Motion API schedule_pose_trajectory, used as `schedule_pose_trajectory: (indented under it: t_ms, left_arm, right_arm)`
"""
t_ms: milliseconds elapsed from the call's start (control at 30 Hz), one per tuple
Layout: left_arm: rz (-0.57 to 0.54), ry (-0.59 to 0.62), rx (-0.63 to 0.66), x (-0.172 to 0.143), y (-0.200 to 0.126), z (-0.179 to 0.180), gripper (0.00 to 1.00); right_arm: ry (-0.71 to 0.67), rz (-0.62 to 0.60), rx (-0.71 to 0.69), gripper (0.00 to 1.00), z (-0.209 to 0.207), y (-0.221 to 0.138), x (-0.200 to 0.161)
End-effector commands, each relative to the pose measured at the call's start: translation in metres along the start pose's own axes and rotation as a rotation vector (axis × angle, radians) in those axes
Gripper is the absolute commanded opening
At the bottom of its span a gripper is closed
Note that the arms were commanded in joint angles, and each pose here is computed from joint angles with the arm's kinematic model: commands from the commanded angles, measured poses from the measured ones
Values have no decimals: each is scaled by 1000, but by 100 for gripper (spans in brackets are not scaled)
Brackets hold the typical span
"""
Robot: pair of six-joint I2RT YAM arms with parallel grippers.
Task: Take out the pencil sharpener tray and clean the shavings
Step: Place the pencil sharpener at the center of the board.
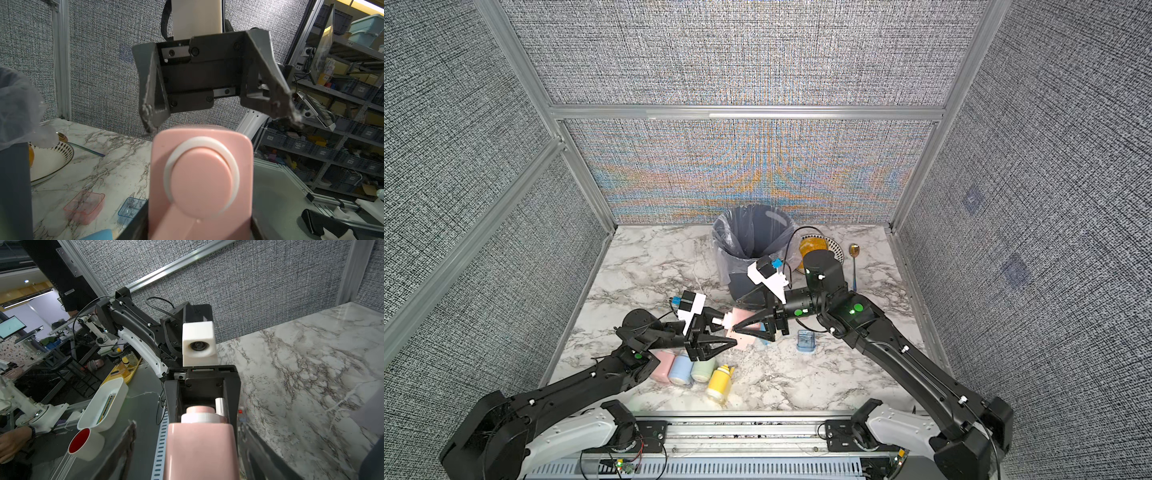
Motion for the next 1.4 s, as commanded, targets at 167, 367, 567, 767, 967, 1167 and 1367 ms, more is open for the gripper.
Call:
schedule_pose_trajectory:
  t_ms: [167, 367, 567, 767, 967, 1167, 1367]
  left_arm:
    - [-17, 45, -35, 9, 0, -7, 0]
    - [-19, 46, -34, 10, 0, -7, 0]
    - [-14, 46, -20, 9, -1, -6, 0]
    - [2, 54, -16, 9, -1, -6, 0]
    - [39, 28, 31, 4, -2, -2, 44]
    - [65, -13, 140, -6, -11, 4, 99]
    - [55, -75, 441, -19, -42, 23, 100]
  right_arm:
    - [1, 96, -33, 74, -3, 11, -20]
    - [7, 109, -52, 69, -7, 12, -25]
    - [9, 113, -27, 52, -4, 12, -26]
    - [-11, 102, -22, 34, 1, 10, -22]
    - [-22, 63, -109, 33, -8, 2, -14]
    - [9, 8, -217, 32, -32, -10, -11]
    - [46, -22, -298, 32, -56, -3, -19]
Point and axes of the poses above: each gripper's point midway between its finger pads, its own y axis out along the fingers, its own z axis along the line the jaws close on, x = y × z, the point moved 3 cm from there along -y, back along the fingers, and after that the axes turned 2 degrees about y, right-handed, at the moved point
